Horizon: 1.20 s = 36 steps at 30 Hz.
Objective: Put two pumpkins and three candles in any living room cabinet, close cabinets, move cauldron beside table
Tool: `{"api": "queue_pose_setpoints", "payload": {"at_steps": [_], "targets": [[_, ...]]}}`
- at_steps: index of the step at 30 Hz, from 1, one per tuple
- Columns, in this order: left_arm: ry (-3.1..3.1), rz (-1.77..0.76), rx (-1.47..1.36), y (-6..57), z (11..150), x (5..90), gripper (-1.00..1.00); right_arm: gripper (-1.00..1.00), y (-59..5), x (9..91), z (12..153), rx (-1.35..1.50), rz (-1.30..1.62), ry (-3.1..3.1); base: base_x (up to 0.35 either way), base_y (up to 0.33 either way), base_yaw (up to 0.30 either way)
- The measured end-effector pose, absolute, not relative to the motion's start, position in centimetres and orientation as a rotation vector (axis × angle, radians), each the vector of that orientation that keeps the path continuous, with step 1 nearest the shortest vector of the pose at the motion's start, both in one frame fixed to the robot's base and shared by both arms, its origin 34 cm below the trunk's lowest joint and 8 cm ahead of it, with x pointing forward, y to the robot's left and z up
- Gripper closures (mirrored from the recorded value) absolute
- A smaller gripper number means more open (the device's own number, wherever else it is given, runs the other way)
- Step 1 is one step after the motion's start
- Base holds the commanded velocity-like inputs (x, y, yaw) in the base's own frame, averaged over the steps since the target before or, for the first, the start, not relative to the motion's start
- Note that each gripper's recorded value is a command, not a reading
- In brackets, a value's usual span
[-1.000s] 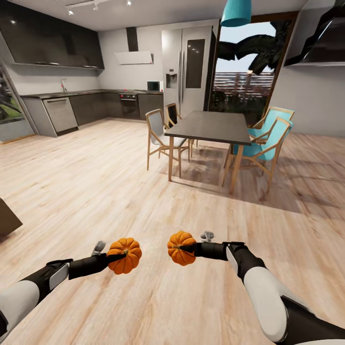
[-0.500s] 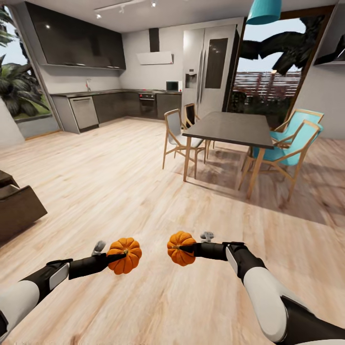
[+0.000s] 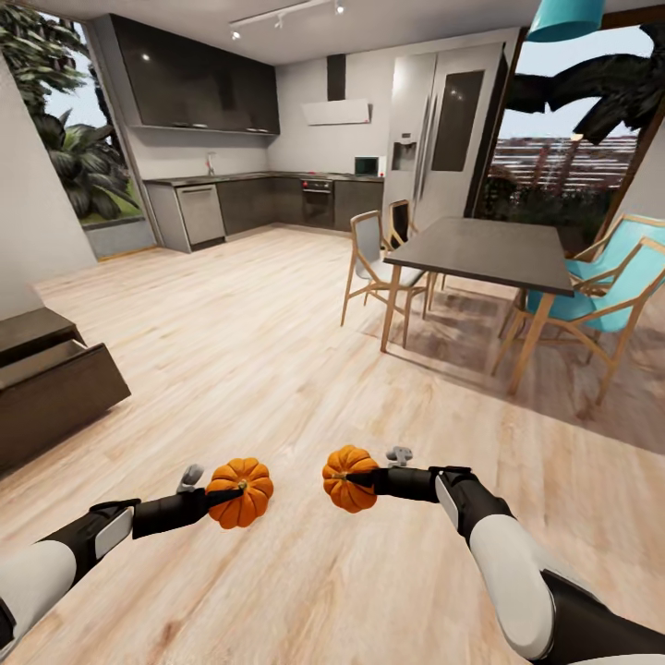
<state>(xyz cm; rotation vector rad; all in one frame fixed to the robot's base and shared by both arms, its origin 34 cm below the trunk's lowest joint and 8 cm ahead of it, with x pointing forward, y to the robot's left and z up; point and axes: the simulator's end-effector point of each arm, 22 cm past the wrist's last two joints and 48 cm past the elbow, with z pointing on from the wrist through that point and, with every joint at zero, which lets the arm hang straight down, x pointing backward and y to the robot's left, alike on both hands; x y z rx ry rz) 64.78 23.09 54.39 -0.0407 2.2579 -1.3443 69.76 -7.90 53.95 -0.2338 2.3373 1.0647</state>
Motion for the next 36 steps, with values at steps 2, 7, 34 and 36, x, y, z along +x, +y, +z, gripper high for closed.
{"api": "queue_pose_setpoints", "payload": {"at_steps": [2,7,34,36], "targets": [[2.257,-1.345,-0.041,23.08,54.39,64.79,1.00,1.00,-7.94,69.80,53.94,-0.233,1.062,2.338,0.000,0.000,0.218],[2.257,-1.345,-0.042,23.06,54.41,64.80,1.00,1.00,-7.93,69.78,53.93,-0.233,1.063,2.338,0.000,0.000,0.218],[2.257,-1.349,-0.042,22.85,54.38,64.80,1.00,1.00,-7.90,69.77,53.95,-0.235,1.064,2.336,0.000,0.000,0.218],[2.257,-1.348,-0.042,22.87,54.38,64.79,1.00,1.00,-7.81,69.75,53.96,-0.235,1.066,2.336,0.000,0.000,0.217]]}}
